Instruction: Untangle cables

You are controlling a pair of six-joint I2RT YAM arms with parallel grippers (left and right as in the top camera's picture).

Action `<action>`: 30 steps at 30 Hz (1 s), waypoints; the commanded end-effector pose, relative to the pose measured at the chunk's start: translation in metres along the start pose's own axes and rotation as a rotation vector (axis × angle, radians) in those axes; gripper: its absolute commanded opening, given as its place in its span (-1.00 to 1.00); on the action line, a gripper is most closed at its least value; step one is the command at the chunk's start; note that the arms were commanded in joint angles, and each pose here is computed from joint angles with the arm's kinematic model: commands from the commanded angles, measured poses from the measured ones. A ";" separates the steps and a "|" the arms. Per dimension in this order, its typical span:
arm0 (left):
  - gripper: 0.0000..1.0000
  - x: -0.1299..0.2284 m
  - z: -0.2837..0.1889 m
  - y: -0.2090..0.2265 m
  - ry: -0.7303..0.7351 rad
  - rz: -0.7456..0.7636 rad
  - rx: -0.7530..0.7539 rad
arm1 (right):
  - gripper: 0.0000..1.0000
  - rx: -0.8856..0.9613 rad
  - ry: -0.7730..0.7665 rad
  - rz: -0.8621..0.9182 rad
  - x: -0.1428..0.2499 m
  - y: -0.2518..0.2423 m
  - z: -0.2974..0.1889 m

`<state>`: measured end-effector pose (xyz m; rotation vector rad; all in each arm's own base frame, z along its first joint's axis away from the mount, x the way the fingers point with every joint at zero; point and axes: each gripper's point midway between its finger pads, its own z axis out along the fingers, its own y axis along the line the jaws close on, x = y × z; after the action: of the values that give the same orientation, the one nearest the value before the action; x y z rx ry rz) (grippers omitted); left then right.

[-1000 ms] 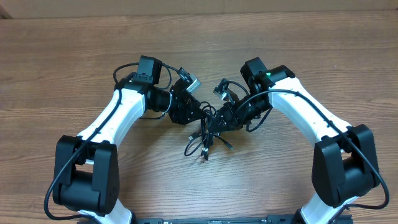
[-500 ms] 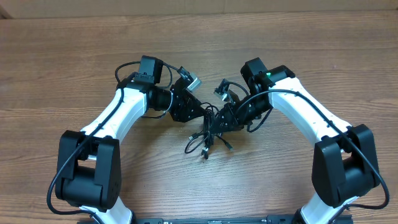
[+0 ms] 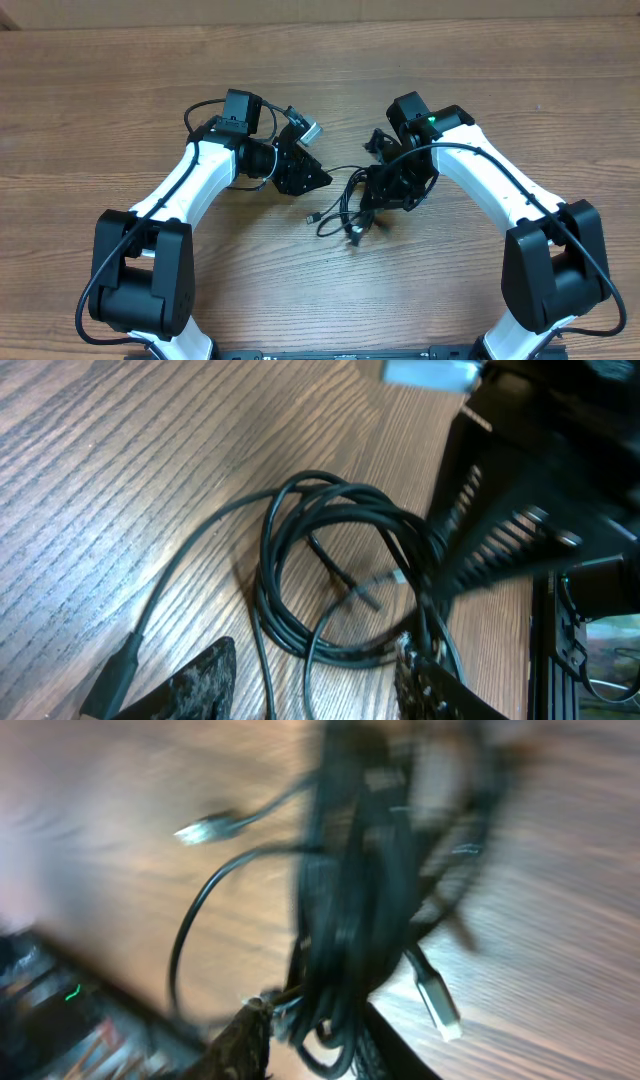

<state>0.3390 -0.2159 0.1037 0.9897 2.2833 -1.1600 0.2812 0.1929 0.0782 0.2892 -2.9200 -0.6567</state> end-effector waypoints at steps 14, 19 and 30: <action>0.03 0.014 0.004 0.021 0.067 -0.210 -0.132 | 0.20 0.323 -0.154 0.261 -0.019 -0.055 -0.013; 0.05 0.028 -0.003 0.047 0.105 -0.351 -0.308 | 1.00 0.386 -0.192 0.367 -0.019 -0.067 -0.017; 0.13 0.037 -0.007 0.053 0.133 -0.400 -0.362 | 1.00 0.410 -0.106 0.575 0.015 -0.060 -0.005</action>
<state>0.3545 -0.1745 0.0624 0.5311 2.7220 -0.8070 0.2870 0.1291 0.0596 -0.4948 -3.0001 -0.0130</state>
